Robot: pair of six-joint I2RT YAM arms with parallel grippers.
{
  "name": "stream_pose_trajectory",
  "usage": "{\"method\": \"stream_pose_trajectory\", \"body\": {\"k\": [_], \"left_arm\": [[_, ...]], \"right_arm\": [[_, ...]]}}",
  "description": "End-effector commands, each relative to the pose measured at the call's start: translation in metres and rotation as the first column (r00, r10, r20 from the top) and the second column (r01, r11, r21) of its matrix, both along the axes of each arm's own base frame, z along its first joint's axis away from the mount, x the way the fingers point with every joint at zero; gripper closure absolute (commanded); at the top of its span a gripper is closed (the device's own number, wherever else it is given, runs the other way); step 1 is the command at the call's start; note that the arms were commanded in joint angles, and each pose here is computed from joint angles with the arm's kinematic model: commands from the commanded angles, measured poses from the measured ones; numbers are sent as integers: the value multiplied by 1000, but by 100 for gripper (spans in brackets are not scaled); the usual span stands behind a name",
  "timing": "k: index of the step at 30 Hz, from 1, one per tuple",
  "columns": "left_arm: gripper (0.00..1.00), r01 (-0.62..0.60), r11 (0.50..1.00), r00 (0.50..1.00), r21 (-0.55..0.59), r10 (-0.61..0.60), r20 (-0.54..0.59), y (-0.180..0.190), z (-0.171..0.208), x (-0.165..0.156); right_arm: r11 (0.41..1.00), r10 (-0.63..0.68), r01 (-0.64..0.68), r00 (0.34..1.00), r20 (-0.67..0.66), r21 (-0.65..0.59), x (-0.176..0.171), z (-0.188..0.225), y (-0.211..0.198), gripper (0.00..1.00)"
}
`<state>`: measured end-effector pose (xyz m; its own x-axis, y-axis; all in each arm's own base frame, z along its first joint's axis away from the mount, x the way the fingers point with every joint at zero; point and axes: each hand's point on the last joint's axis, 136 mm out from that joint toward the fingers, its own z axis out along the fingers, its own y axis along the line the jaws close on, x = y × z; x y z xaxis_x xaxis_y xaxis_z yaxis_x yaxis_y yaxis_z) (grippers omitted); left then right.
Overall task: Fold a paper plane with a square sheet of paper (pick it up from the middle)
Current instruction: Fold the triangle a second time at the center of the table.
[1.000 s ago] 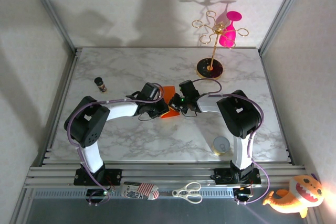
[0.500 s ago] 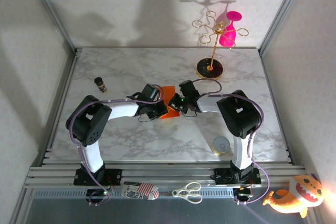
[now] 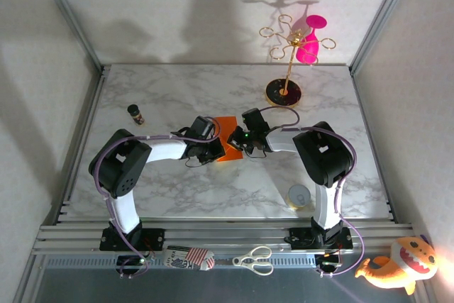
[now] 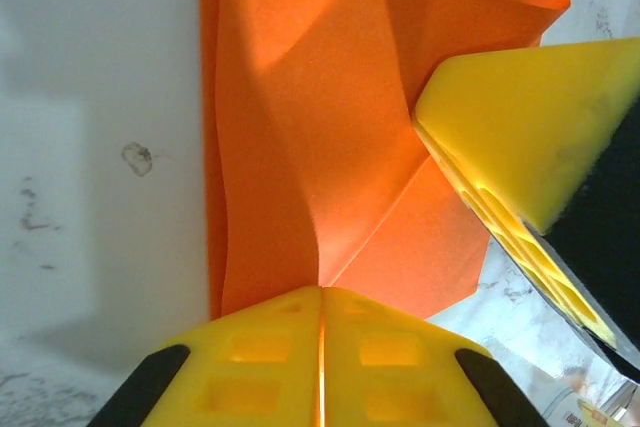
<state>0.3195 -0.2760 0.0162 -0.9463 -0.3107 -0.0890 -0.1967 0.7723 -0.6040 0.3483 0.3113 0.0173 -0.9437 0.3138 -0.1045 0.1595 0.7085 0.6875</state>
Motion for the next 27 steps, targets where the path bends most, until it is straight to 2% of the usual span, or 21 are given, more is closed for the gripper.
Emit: {"method": "stream_pose_trajectory", "body": {"k": [1,8,13,16,20,27], "left_arm": [[92,4,998,999,59,-2,-48,14,-23,-13],[93,14,996,997,92,-7,-72,26,-31,-22],[93,13,997,998,78,-8,-63,25,-28,-20],[94,14,997,998,72,-10,-61,23,-28,-19],[94,17,998,998,64,-14,-59,22,-26,-19],[92,29,999,999,18,-29,-17,12,-6,-11]], "right_arm": [[982,-51,24,989,-141,-187,-30,-51,-37,100],[991,9,-16,999,-50,-130,-14,-26,-24,100],[992,128,-128,988,85,-9,-2,18,3,99],[983,175,-178,980,95,33,-7,25,13,99],[976,213,-216,973,82,21,-15,19,22,99],[986,141,-141,990,-10,-92,-16,-13,1,100]]}}
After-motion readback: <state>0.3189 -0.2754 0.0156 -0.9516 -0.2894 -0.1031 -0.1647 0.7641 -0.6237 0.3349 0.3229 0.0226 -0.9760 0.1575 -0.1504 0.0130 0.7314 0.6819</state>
